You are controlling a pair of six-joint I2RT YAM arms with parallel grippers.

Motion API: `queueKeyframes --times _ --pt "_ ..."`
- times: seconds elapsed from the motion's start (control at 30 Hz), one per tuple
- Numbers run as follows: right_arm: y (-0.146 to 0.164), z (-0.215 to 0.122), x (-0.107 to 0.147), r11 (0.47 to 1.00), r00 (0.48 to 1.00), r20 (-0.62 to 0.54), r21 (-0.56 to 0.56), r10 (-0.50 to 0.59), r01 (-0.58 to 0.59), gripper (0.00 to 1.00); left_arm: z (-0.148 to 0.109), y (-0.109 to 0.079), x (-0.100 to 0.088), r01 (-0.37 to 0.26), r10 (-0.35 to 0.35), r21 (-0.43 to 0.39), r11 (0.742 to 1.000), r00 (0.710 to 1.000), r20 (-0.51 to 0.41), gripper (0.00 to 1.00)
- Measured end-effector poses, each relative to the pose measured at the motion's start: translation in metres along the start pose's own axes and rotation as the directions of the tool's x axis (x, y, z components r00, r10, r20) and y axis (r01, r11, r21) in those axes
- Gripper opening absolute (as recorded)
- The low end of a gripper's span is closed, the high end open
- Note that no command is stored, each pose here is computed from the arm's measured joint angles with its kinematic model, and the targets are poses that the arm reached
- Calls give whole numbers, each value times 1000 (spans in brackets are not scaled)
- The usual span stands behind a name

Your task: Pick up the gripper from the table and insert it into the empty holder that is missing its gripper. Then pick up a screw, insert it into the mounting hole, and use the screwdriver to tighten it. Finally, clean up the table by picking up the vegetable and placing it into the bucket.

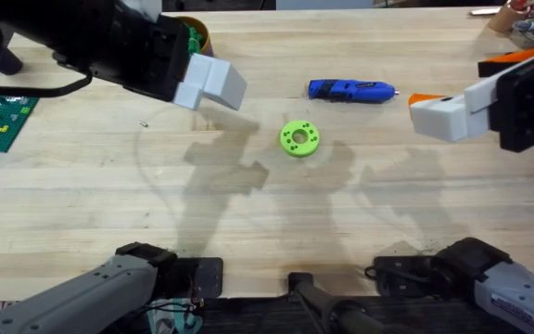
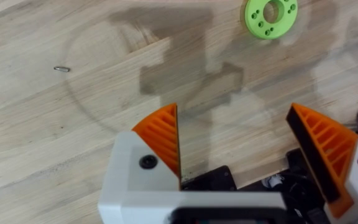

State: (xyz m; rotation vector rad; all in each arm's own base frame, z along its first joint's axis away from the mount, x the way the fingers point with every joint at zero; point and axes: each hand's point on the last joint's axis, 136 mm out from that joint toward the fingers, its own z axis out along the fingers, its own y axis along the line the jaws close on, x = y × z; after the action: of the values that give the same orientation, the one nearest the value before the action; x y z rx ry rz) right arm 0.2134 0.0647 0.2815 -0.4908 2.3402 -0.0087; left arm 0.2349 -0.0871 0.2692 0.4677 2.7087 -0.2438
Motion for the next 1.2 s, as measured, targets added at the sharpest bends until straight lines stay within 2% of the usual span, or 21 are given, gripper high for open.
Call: queueKeyframes --times 1.2 --pt "0 -1 3 1000 1000 -9 -1 -2 2 919 1 0 2 2 -2 0 1000 1000 -10 998"
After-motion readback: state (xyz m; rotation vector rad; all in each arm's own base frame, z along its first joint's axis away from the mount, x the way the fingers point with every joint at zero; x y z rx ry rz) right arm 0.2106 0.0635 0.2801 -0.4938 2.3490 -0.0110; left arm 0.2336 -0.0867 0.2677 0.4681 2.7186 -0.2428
